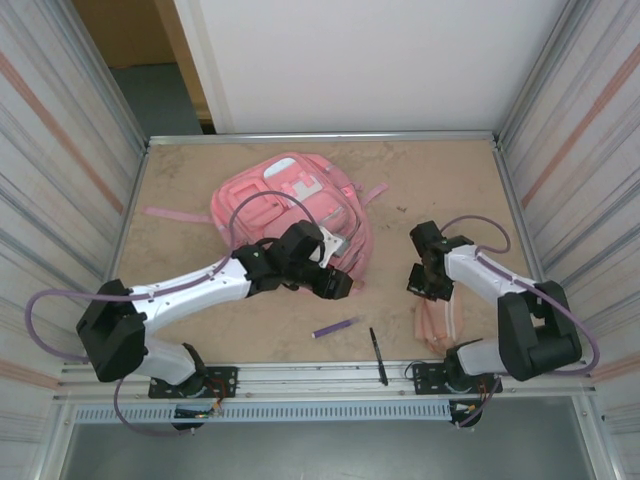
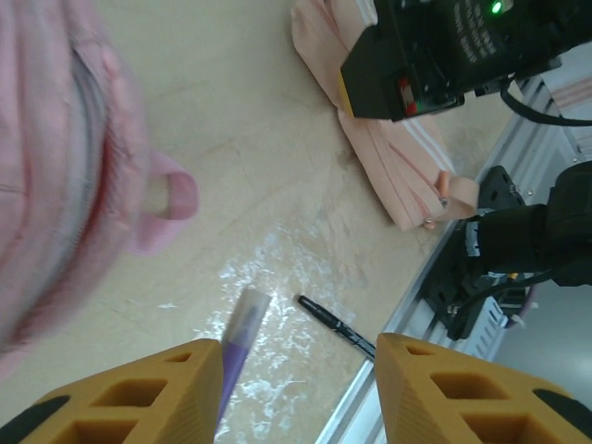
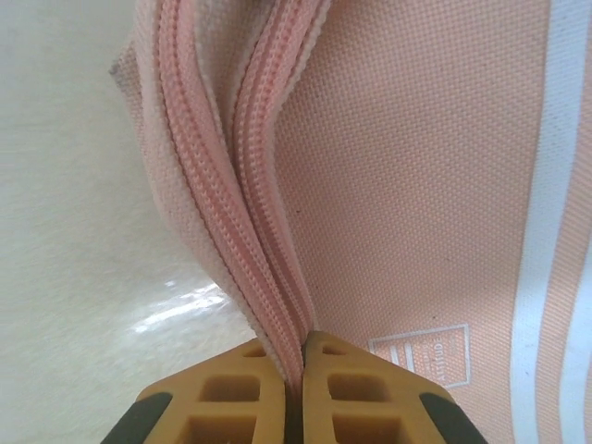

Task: Pack the student bag

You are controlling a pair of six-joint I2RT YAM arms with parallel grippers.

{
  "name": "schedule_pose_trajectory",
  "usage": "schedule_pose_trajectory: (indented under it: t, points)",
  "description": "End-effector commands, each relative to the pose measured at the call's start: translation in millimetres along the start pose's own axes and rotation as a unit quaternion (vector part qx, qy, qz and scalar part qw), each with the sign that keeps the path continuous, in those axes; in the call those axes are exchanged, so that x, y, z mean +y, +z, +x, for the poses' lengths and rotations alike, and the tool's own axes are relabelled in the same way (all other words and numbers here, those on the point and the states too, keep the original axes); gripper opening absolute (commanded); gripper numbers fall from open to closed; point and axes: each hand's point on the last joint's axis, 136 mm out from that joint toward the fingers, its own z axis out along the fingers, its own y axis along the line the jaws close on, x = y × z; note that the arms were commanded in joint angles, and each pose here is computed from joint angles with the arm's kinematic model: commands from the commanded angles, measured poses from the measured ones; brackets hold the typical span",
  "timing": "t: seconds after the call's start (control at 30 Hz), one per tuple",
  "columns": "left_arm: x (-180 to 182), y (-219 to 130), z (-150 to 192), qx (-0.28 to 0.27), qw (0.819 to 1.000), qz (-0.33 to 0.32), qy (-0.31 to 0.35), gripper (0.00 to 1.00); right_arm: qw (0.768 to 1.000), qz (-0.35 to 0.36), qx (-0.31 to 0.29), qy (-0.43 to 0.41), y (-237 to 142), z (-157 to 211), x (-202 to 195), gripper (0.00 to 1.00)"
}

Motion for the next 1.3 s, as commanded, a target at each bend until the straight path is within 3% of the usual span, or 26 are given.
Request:
schedule_pose_trajectory:
  t: [0.0,0.17,0.37,0.73,0.8,0.9,0.93,1.03,1.07,1.17,1.27]
  points:
    - [-26.7,2.0,-20.9,-0.033,0.998,0.051,-0.007,0.49,0.997,-0.074,-0.027,0.027,-41.3,-16.1,23.8,0.05]
    - [-56.9,12.4,-32.8,-0.032,0.994,0.09,0.052,0.55,0.981,-0.176,-0.053,0.056,-99.0,-30.8,55.8,0.04]
    - [-56.3,32.7,-42.9,-0.042,0.995,0.074,0.059,0.62,0.952,-0.286,-0.071,0.076,-149.3,-41.7,91.4,0.04]
    - [-41.8,54.8,-65.1,-0.057,0.998,0.026,0.026,0.64,0.929,-0.357,-0.065,0.078,-173.3,-36.8,138.1,0.05]
    - [-42.7,56.3,-65.0,-0.06,0.997,0.032,0.026,0.56,0.928,-0.359,-0.074,0.07,-176.8,-38.1,141.5,0.06]
    - [-43.2,51.2,-66.8,-0.068,0.997,0.034,0.03,0.26,0.929,-0.354,-0.089,0.06,-179.5,-41.3,141.3,0.09]
    - [-41.8,47.9,-66.8,-0.068,0.997,0.031,0.031,0.21,0.929,-0.355,-0.09,0.055,-180.6,-41.8,142.0,0.11]
    - [-38.5,33.9,-66.2,-0.075,0.996,0.028,0.041,0.05,0.921,-0.373,-0.109,-0.003,-193.8,-41.3,148.7,0.32]
    - [-36.4,28.3,-66.8,-0.081,0.995,0.028,0.045,0.02,0.914,-0.385,-0.123,-0.031,-201.5,-39.8,151.4,0.42]
    - [-31.7,6.8,-69.7,-0.094,0.994,0.039,0.036,0.0,0.902,-0.393,-0.165,-0.07,-217.3,-39.5,144.8,0.57]
    - [-32.9,-20.0,-72.3,-0.113,0.991,0.064,0.038,0.0,0.889,-0.393,-0.208,-0.106,-227.8,-39.2,133.6,0.64]
